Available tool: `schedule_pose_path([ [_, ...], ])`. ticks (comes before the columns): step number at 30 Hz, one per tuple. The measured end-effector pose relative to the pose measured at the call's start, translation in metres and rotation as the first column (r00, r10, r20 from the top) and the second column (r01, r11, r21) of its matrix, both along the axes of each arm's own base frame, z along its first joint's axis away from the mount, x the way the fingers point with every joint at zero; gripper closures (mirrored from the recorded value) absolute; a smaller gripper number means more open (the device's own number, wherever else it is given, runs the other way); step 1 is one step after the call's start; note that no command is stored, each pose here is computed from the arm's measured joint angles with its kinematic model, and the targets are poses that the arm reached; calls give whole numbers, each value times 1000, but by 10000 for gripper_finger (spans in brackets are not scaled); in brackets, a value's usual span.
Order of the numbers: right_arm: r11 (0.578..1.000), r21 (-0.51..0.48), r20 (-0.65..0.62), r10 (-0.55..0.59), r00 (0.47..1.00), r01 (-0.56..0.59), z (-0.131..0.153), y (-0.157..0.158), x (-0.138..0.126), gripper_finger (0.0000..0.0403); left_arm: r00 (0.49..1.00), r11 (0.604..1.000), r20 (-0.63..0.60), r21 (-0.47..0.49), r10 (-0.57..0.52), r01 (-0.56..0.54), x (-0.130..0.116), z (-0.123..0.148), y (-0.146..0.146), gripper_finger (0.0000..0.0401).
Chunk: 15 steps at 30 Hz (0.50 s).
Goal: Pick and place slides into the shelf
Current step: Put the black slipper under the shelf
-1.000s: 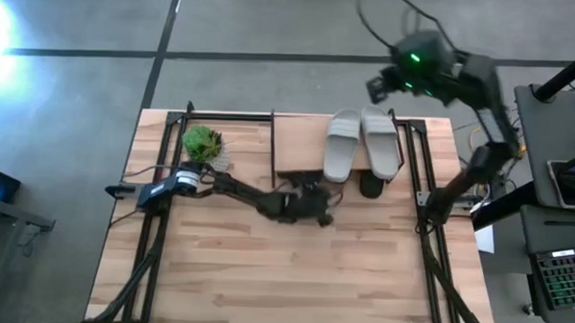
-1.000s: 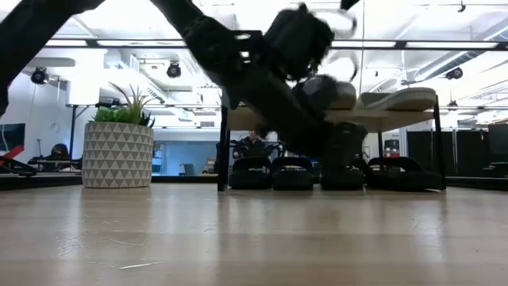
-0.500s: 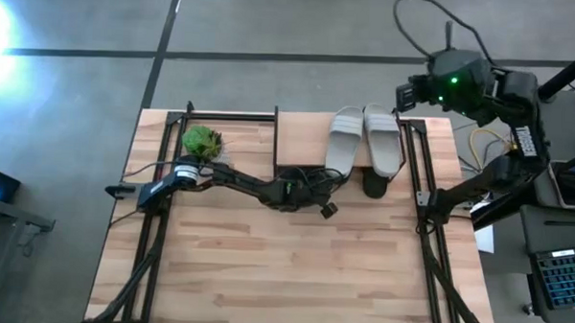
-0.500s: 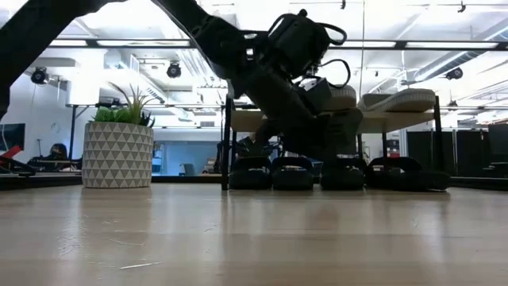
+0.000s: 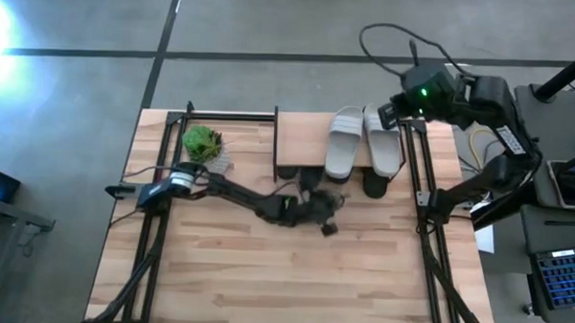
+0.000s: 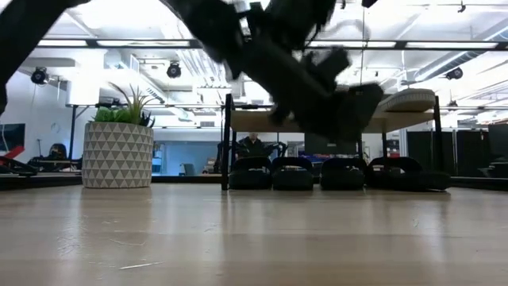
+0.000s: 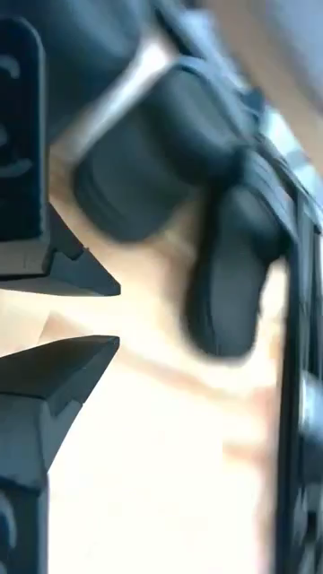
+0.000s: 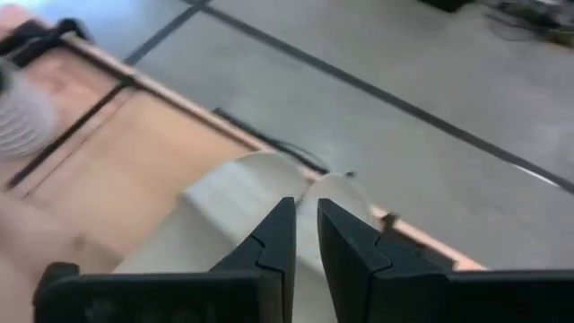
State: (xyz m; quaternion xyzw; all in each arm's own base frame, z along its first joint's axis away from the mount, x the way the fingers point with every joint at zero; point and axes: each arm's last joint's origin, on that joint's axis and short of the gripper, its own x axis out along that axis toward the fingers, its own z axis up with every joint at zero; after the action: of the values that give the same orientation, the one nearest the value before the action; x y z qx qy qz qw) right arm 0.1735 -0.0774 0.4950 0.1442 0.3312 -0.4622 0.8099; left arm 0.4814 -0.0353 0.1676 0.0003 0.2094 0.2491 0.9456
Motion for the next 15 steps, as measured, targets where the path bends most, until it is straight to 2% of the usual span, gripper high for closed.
schedule_pose_path([
  [2,999,15,22,31,999,-31,-1,11,-2,360,997,993,-38,92,-69,72,-3,7,-19,334],
  [5,997,41,63,67,996,-70,-5,30,-7,360,994,979,-68,179,-83,94,-10,11,-42,334],
  [10,978,154,113,127,985,-144,-31,73,-5,360,992,974,-96,200,-85,103,-22,11,-59,334],
  [15,943,310,113,89,990,-121,-74,123,3,360,988,971,-150,231,-26,61,-46,17,-69,334],
])
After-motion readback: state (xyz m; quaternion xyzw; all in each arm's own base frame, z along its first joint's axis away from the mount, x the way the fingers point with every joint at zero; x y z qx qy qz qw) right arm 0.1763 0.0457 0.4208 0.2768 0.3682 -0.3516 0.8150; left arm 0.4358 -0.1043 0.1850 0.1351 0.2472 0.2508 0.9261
